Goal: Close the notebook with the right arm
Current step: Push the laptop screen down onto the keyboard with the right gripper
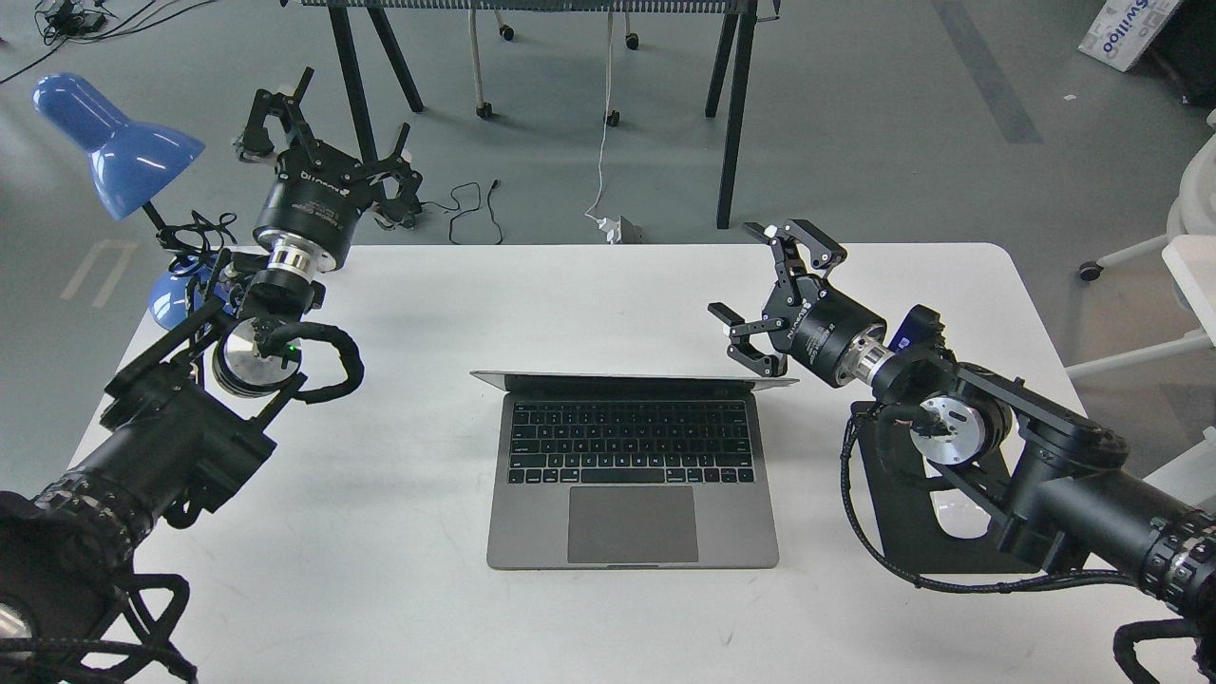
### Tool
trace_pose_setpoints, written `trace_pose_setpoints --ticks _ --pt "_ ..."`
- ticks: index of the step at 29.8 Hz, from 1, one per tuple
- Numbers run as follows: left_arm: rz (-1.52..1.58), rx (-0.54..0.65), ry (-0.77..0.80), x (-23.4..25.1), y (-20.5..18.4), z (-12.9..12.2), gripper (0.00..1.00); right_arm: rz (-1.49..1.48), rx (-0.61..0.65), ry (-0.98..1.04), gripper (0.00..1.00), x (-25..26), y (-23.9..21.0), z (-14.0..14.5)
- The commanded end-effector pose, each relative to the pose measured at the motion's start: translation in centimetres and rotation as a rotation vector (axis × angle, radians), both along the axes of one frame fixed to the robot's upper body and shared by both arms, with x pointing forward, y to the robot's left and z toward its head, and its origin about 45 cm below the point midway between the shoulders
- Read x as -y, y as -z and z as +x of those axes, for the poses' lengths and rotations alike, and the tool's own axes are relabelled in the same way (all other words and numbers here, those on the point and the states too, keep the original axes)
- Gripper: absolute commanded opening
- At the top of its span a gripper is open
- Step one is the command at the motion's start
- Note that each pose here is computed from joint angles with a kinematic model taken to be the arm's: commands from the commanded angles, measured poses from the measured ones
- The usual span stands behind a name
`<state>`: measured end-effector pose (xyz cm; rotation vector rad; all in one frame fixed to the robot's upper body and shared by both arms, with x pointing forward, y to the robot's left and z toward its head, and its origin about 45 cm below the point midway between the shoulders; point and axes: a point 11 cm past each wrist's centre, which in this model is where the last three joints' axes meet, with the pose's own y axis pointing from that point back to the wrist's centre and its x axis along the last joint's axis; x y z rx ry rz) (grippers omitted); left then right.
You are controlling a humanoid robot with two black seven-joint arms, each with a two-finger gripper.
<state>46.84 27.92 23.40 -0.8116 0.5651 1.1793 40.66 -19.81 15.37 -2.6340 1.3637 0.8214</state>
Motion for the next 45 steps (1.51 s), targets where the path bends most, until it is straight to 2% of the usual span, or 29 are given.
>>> trace_pose_setpoints --ticks 1,10,25,45 --pt "-0.001 0.0 0.0 0.0 0.0 0.0 1.0 -0.052 0.012 -0.04 1.0 -0.4 0.5 -0.4" --pt "0.001 0.0 0.0 0.0 0.0 0.0 1.0 -0.152 0.025 -0.166 1.0 -2.0 2.2 -2.8" --pt "0.0 0.001 -0.001 0.0 0.0 0.0 1.0 -0.247 0.027 -0.239 1.0 -2.0 4.5 -4.9" --pt "-0.001 -0.001 -0.002 0.0 0.1 0.0 1.0 -0.319 -0.025 -0.386 1.0 -1.8 7.7 -10.8"
